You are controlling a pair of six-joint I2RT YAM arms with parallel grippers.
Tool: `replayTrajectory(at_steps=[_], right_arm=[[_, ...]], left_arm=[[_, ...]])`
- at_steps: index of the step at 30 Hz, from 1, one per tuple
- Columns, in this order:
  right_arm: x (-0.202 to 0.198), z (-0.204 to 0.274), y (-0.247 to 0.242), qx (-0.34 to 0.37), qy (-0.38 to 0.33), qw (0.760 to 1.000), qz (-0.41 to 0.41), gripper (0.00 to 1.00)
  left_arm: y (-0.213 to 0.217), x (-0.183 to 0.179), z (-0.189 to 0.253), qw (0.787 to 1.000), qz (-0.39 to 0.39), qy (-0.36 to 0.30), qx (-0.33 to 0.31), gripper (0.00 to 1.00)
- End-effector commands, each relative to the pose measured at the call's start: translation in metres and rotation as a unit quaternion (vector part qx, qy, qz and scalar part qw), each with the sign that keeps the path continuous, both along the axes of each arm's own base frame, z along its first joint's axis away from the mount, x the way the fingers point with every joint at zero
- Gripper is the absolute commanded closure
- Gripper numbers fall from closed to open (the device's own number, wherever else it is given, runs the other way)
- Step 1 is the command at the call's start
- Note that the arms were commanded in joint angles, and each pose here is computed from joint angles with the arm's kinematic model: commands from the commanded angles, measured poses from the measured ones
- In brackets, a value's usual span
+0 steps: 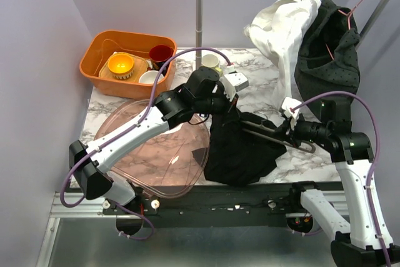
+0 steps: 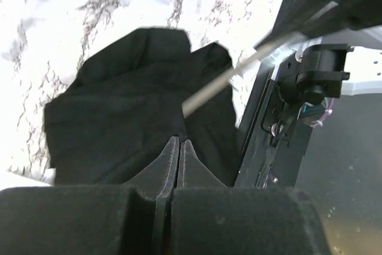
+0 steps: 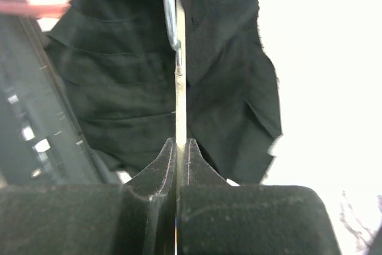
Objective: Place the skirt on the hanger
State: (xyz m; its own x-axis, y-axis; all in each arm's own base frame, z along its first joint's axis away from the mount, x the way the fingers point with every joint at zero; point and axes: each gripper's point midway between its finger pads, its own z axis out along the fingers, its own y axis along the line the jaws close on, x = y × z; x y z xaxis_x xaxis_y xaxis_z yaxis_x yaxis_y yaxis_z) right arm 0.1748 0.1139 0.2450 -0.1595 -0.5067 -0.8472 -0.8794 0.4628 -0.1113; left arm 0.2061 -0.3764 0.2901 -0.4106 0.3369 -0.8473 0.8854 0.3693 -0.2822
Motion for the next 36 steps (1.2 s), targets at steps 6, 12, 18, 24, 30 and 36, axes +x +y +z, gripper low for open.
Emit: replayTrajectory(at_steps=[6, 12, 18, 24, 30, 36], right_arm=[[-0.002, 0.002, 0.016, 0.031, -0.017, 0.997, 0.063, 0.99], [-0.002, 0.034, 0.036, 0.097, -0.036, 0.989, 0.104, 0.99], [0.006, 0.043, 0.038, 0.114, -0.043, 0.989, 0.088, 0.99], [-0.002, 0.058, 0.040, 0.134, -0.082, 0.984, 0.087, 0.99], [0.007, 0.065, 0.043, 0.150, -0.075, 0.982, 0.085, 0.99], [0.011, 0.061, 0.045, 0.159, -0.064, 0.981, 0.088, 0.99]], left_arm=[[-0.001, -0.028, 0.058, 0.995, -0.063, -0.015, -0.069, 1.00], [-0.025, -0.028, 0.073, 0.991, -0.095, 0.004, -0.099, 1.00], [-0.032, -0.031, 0.090, 0.988, -0.103, -0.013, -0.115, 1.00], [-0.014, -0.030, 0.073, 0.992, -0.089, -0.015, -0.083, 1.00], [-0.014, -0.047, 0.072, 0.988, -0.134, 0.001, -0.081, 0.51], [0.015, -0.046, 0.079, 0.988, -0.128, -0.079, -0.043, 0.24]])
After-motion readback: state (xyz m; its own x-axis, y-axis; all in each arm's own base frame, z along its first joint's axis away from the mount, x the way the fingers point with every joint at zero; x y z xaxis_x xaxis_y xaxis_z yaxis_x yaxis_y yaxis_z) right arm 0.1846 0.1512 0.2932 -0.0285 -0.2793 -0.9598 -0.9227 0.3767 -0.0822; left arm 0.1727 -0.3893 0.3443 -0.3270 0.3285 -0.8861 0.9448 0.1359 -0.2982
